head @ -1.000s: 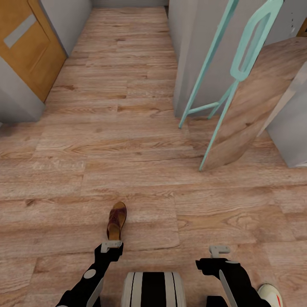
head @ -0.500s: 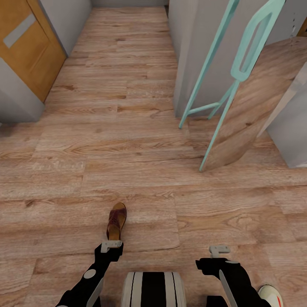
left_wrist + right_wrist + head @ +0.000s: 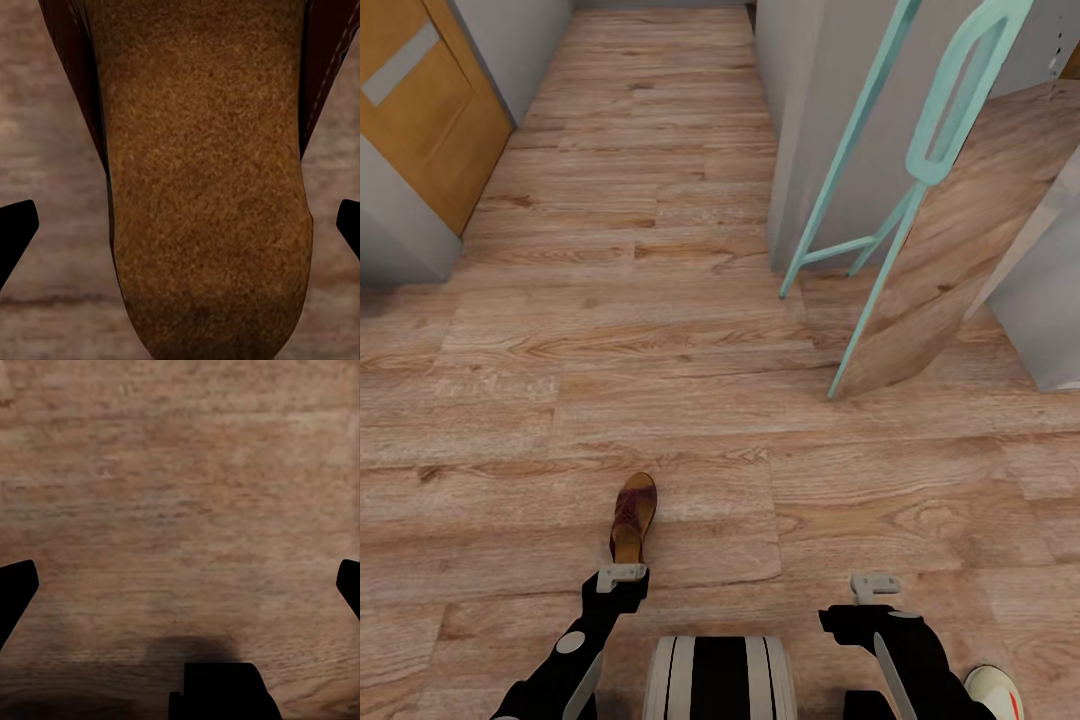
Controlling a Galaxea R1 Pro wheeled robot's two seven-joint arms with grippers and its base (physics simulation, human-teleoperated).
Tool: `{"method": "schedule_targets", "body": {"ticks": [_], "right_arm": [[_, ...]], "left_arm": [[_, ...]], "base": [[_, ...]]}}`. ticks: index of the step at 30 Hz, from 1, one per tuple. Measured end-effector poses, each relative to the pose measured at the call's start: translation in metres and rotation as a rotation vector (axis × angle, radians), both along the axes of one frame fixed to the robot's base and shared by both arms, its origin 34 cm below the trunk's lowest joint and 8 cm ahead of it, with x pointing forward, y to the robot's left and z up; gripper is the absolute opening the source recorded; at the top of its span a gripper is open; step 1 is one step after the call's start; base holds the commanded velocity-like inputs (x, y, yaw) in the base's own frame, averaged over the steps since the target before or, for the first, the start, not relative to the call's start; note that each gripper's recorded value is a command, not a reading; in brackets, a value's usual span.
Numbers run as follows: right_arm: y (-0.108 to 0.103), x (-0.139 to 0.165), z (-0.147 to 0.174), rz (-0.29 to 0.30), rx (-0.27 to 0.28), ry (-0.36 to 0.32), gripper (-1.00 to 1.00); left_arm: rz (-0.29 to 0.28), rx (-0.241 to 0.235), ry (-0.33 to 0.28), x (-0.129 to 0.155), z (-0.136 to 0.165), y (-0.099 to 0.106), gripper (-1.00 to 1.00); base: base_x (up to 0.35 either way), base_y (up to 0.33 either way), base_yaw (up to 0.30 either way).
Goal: Pick up the two gym shoes and the two sandals from the corridor floor and place them onto the hallstand (shoe rack) in the corridor, making sure they are on the rack and not on the floor. Arrange them so the two gym shoes are next to each other and the two sandals are next to each other.
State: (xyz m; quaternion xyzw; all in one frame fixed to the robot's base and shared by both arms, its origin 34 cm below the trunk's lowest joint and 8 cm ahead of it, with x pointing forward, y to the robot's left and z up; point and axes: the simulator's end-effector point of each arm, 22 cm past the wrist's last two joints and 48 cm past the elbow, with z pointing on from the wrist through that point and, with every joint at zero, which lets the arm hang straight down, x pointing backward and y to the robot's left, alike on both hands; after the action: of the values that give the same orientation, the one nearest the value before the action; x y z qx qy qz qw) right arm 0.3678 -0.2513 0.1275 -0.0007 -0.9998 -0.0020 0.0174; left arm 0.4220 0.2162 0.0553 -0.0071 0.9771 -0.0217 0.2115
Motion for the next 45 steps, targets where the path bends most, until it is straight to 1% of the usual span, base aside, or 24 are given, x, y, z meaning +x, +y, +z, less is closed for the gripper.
{"method": "schedule_targets", "body": {"ticks": [8, 15, 41, 42, 45], "right_arm": [[0.000, 0.000, 0.000, 0.000, 0.000, 0.000, 1.00], [0.000, -0.011, -0.009, -0.001, 0.000, 0.029, 1.00], [0.000, -0.011, -0.009, 0.000, 0.000, 0.029, 1.00], [0.000, -0.011, -0.009, 0.000, 0.000, 0.029, 1.00], [0.000, -0.011, -0.009, 0.000, 0.000, 0.030, 1.00]], "left_arm": [[0.000, -0.001, 0.000, 0.000, 0.000, 0.000, 1.00], [0.000, 0.000, 0.029, -0.013, -0.010, 0.000, 1.00], [0.000, 0.001, 0.030, -0.013, -0.011, 0.000, 1.00], [0.000, 0.000, 0.030, -0.013, -0.011, 0.000, -1.00], [0.001, -0.001, 0.030, -0.013, -0.011, 0.000, -1.00]], "base": [[0.000, 0.000, 0.000], [0.000, 0.000, 0.000], [0.000, 0.000, 0.000], [0.000, 0.000, 0.000], [0.000, 0.000, 0.000]]}}
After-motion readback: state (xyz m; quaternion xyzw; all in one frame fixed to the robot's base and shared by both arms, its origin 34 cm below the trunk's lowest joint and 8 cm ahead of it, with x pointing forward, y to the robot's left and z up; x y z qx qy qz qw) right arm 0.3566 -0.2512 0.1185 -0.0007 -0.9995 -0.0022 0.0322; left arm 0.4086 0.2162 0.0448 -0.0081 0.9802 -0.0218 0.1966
